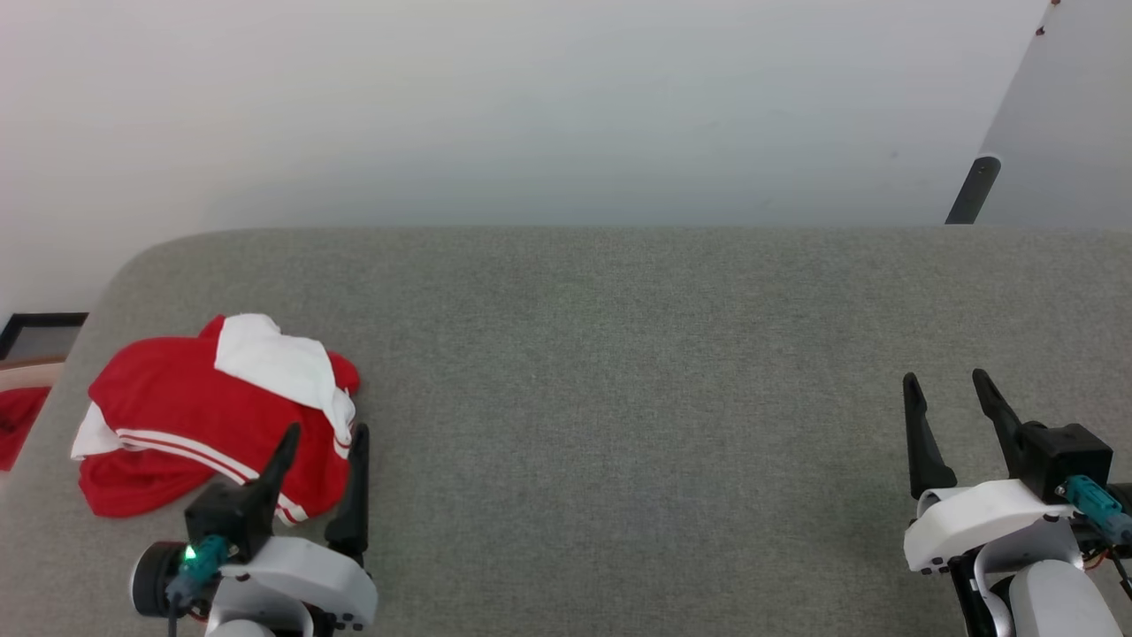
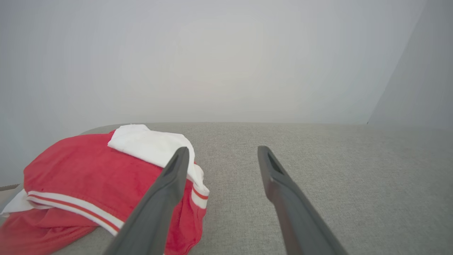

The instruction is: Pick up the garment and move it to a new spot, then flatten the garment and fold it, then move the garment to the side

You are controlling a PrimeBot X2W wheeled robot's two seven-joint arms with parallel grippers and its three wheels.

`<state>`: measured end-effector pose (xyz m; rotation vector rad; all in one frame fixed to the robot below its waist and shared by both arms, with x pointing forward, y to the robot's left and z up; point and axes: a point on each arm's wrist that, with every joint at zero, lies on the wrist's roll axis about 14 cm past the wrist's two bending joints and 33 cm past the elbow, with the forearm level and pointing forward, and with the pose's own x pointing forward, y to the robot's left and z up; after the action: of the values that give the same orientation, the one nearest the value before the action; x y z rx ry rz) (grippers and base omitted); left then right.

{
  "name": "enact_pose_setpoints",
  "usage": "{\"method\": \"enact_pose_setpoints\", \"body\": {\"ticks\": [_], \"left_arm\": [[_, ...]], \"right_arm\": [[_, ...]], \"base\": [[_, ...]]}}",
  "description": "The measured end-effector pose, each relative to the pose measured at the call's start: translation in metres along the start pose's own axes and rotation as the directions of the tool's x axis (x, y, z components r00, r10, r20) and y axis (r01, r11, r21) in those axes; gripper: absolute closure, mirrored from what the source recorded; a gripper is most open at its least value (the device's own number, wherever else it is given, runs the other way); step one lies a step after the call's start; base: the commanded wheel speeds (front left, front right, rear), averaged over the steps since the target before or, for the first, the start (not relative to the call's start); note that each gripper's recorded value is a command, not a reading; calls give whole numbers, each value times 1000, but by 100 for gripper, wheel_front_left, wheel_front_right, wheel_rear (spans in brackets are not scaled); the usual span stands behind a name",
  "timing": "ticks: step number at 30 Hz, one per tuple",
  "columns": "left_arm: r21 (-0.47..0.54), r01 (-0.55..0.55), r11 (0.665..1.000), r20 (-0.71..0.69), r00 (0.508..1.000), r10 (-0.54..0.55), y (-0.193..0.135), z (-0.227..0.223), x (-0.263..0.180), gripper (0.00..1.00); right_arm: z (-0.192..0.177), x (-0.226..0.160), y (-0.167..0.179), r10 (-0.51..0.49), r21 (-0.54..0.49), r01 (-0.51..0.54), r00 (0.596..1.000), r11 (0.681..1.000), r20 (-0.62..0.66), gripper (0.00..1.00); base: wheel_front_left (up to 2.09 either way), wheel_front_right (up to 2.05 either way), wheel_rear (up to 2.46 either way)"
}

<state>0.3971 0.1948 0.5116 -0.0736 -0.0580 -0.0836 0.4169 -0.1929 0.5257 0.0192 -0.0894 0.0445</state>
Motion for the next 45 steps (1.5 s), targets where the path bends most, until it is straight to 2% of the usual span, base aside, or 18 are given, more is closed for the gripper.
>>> {"method": "enact_pose_setpoints", "body": {"ticks": [16,26,36,41,45], "left_arm": [[89,24,996,8,1000,-25,-2,1,1,0],[63,-14,998,9,1000,14,9,1,-4,0],[49,-148,988,17,989,147,44,3,-29,0],[40,-266,963,7,964,266,75,0,-63,0],[37,-362,931,6,932,362,98,-1,-94,0]], "right_arm": [[4,5,2,15,-67,-14,1000,998,19,0],[4,12,18,54,-38,-53,998,998,24,0],[-3,28,81,227,-13,-226,974,974,15,0],[-9,35,137,367,6,-367,930,930,4,0],[-13,34,182,475,21,-475,880,880,-6,0]], "base": [[0,0,0],[0,0,0],[0,0,0],[0,0,0],[0,0,0]]}}
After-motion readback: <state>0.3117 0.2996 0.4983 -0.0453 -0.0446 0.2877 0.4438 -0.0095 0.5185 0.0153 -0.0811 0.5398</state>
